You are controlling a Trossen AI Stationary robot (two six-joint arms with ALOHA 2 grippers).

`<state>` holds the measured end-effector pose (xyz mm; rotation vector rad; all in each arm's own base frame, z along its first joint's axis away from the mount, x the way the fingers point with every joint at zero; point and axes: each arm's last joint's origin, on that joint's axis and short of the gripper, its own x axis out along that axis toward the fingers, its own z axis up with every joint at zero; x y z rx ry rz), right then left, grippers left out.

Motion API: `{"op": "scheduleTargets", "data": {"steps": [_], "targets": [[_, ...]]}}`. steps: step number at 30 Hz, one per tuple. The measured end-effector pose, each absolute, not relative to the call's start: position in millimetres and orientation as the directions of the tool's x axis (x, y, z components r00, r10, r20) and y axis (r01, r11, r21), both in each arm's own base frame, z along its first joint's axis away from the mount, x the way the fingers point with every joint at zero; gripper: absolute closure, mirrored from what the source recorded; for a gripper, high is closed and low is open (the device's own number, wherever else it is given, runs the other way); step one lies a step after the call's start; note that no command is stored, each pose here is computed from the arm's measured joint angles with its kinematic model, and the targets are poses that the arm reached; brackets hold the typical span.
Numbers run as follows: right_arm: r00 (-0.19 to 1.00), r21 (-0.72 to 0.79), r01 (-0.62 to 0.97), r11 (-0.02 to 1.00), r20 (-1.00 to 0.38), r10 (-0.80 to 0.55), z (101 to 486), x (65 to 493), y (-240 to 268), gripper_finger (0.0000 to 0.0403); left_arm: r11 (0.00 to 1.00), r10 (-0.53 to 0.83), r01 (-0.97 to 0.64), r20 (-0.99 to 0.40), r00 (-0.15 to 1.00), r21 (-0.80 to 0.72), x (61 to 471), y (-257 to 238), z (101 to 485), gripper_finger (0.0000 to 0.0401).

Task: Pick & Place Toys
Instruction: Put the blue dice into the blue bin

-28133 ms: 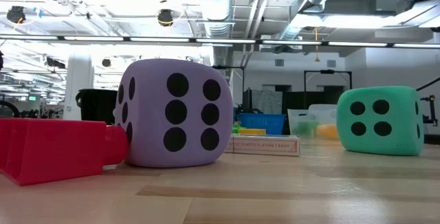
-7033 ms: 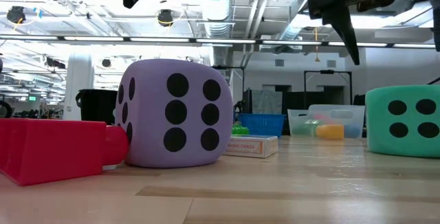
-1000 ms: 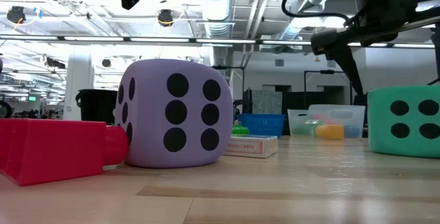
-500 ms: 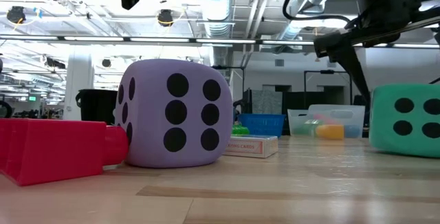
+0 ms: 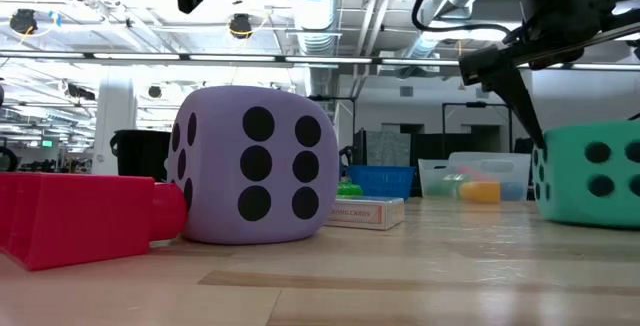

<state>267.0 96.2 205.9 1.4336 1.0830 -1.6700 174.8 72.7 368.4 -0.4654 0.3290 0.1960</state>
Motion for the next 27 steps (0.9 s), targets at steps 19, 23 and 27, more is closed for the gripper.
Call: {"op": "scheduleTargets", "data": {"steps": [19,23,27], "targets": [[-0.226,-0.207,0.878,-0.432,-0.974,0.007,208.5,261.4,94.4,0.0007,0.876,0.11,-0.259,-0.353,0.929,-0.407,174.8,72.7,368.5,0.0193],[-0.246,-0.222,0.874,-0.431,-0.969,0.0,209.1,259.5,93.7,0.0007,0.876,0.11,-0.258,-0.353,0.929,-0.407,174.8,72.7,368.5,0.0193],[-0.262,-0.236,0.88,-0.412,-0.965,-0.005,208.6,258.7,93.5,0.0007,0.876,0.11,-0.259,-0.353,0.929,-0.407,174.8,72.7,368.5,0.0193]]}}
